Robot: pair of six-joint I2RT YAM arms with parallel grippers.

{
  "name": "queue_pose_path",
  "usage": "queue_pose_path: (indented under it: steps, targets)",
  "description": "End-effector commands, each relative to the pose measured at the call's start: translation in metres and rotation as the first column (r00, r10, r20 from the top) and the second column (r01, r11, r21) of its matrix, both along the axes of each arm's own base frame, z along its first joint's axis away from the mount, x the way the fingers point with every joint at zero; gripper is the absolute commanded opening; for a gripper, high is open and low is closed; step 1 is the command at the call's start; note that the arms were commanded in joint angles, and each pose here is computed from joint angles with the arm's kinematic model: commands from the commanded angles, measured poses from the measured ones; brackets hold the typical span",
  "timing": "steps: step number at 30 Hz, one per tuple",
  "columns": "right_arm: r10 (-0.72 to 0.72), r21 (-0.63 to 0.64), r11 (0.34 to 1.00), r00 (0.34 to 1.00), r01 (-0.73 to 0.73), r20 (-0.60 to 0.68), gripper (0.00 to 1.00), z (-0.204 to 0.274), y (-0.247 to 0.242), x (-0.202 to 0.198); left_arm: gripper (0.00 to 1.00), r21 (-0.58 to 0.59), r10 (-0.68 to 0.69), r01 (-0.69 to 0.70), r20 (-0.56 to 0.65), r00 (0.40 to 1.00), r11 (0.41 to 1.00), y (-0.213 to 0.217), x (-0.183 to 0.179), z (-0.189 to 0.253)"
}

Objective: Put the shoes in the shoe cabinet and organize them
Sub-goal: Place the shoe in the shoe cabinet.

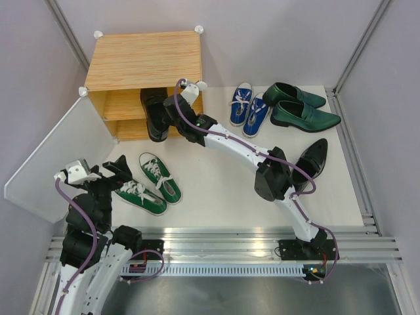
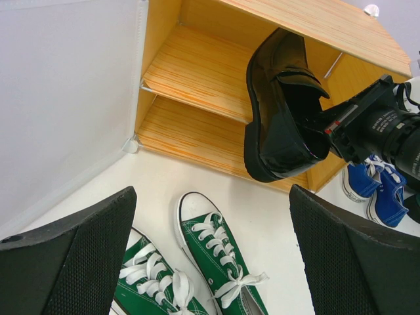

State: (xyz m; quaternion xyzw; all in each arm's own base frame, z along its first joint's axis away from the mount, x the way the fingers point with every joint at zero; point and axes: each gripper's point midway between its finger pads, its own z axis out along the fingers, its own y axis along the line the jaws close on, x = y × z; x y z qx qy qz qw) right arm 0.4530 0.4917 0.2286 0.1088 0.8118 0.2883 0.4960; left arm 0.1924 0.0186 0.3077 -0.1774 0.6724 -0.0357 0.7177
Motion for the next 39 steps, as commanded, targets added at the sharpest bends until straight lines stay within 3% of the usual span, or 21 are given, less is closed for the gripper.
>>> queue_pose_path:
  steps: [1, 5, 15, 16, 18, 19, 21, 28, 33, 39]
  targets:
    - [-0.058, 0.222, 0.975, 0.992, 0.033, 0.109, 0.01, 0.068, 0.01, 0.018, 1.0, -0.012, -0.009, 0.009, 0.003, 1.0, 1.0, -0.003, 0.002, 0.0]
    - [-0.069, 0.245, 0.968, 0.992, 0.042, 0.101, 0.01, 0.064, 0.008, 0.027, 1.0, -0.006, -0.021, 0.021, -0.006, 1.0, 1.0, -0.005, 0.004, -0.001]
    - [-0.05, 0.27, 0.962, 0.995, 0.025, 0.085, 0.15, 0.053, 0.012, 0.031, 0.99, 0.009, -0.053, 0.053, -0.026, 0.998, 0.999, -0.012, 0.008, -0.004]
    - [-0.043, 0.276, 0.961, 0.995, 0.018, 0.086, 0.24, 0.054, 0.012, 0.032, 1.0, 0.011, -0.057, 0.058, -0.027, 0.998, 0.998, -0.013, 0.009, -0.005]
    - [-0.038, 0.285, 0.958, 0.996, 0.013, 0.08, 0.32, 0.054, 0.013, 0.032, 1.0, 0.013, -0.057, 0.058, -0.028, 0.998, 0.998, -0.013, 0.009, -0.005]
    - [-0.036, 0.286, 0.958, 0.996, 0.012, 0.08, 0.44, 0.054, 0.012, 0.033, 1.0, 0.01, -0.059, 0.059, -0.025, 0.998, 0.998, -0.013, 0.008, -0.004]
    - [-0.035, 0.286, 0.958, 0.996, 0.012, 0.076, 0.51, 0.052, 0.012, 0.033, 1.0, 0.012, -0.059, 0.059, -0.026, 0.998, 0.998, -0.013, 0.008, -0.004]
    - [-0.017, 0.301, 0.954, 0.997, -0.006, 0.073, 0.56, 0.059, 0.009, 0.033, 1.0, 0.015, -0.068, 0.068, -0.031, 0.997, 0.998, -0.015, 0.009, -0.005]
    - [0.01, 0.313, 0.949, 0.996, -0.036, 0.084, 0.66, 0.076, 0.003, 0.028, 1.0, 0.018, -0.072, 0.073, -0.032, 0.997, 0.997, -0.016, 0.01, -0.005]
    - [0.02, 0.338, 0.94, 0.996, -0.047, 0.085, 0.68, 0.092, -0.009, 0.026, 1.0, 0.022, -0.075, 0.076, -0.039, 0.996, 0.997, -0.017, 0.011, -0.007]
